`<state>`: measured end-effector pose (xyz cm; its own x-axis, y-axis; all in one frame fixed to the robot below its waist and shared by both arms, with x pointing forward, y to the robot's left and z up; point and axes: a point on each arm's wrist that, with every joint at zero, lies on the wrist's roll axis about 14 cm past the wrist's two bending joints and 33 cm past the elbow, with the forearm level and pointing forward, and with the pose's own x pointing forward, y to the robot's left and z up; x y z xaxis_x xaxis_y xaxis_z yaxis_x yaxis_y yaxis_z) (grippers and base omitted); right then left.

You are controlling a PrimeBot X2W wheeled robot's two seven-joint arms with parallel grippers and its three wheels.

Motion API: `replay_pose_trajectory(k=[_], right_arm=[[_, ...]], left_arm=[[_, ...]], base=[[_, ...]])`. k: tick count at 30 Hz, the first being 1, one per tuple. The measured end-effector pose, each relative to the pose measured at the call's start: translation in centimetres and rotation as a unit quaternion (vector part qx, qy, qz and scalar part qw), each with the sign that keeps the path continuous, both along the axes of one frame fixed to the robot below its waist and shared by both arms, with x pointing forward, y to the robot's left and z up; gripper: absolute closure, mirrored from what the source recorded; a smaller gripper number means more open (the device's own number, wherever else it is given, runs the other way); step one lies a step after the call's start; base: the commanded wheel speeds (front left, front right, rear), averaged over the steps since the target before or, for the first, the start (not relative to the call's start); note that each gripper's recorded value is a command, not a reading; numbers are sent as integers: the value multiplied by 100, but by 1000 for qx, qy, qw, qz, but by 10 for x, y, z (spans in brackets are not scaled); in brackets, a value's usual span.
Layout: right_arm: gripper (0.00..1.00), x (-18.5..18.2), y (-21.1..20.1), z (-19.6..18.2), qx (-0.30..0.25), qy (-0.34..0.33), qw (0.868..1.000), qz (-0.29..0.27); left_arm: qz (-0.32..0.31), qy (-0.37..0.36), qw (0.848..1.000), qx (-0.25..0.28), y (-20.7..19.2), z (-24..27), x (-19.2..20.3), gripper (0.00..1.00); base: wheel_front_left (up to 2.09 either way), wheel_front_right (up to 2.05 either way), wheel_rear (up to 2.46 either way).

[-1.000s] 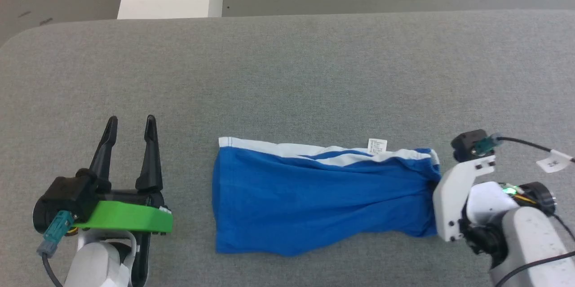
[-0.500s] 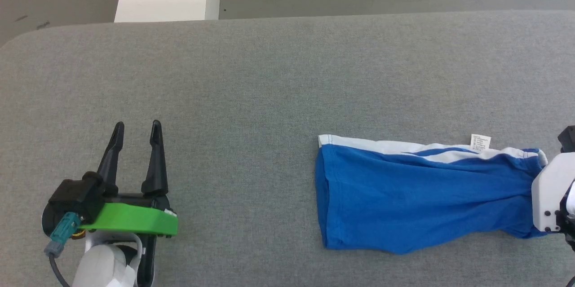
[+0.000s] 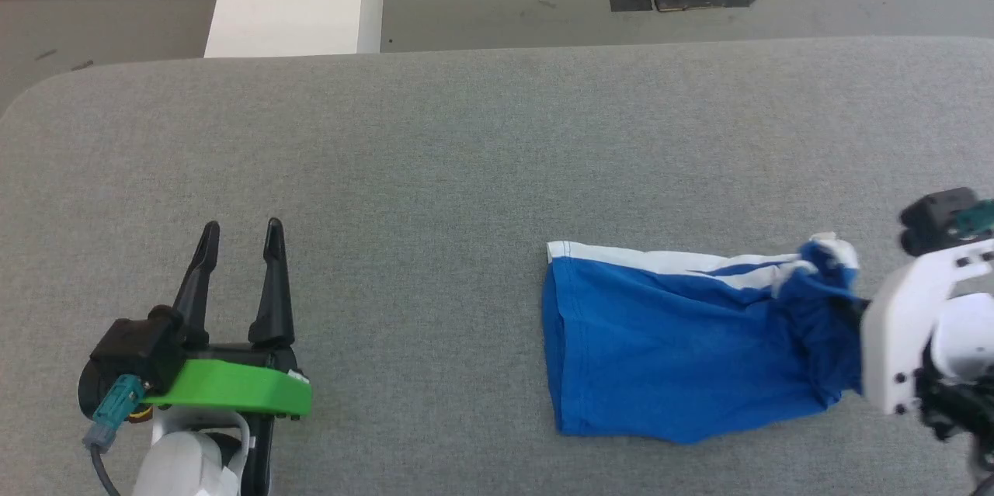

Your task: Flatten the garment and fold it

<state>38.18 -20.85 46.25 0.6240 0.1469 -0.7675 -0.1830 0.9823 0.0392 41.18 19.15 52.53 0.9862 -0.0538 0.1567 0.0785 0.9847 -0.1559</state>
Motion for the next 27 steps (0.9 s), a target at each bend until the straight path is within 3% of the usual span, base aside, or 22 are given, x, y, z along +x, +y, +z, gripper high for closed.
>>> replay_pose_trajectory(k=[11, 27], right_arm=[[100, 1, 100, -17, 127, -7, 990, 53], [100, -4, 170, -66, 214, 30, 973, 80]], left_arm=[[-1, 5, 1000, -2, -1, -3, -3, 0], [1, 24, 1000, -5, 0, -16, -5, 0]], base=[[0, 0, 0], [0, 0, 0]])
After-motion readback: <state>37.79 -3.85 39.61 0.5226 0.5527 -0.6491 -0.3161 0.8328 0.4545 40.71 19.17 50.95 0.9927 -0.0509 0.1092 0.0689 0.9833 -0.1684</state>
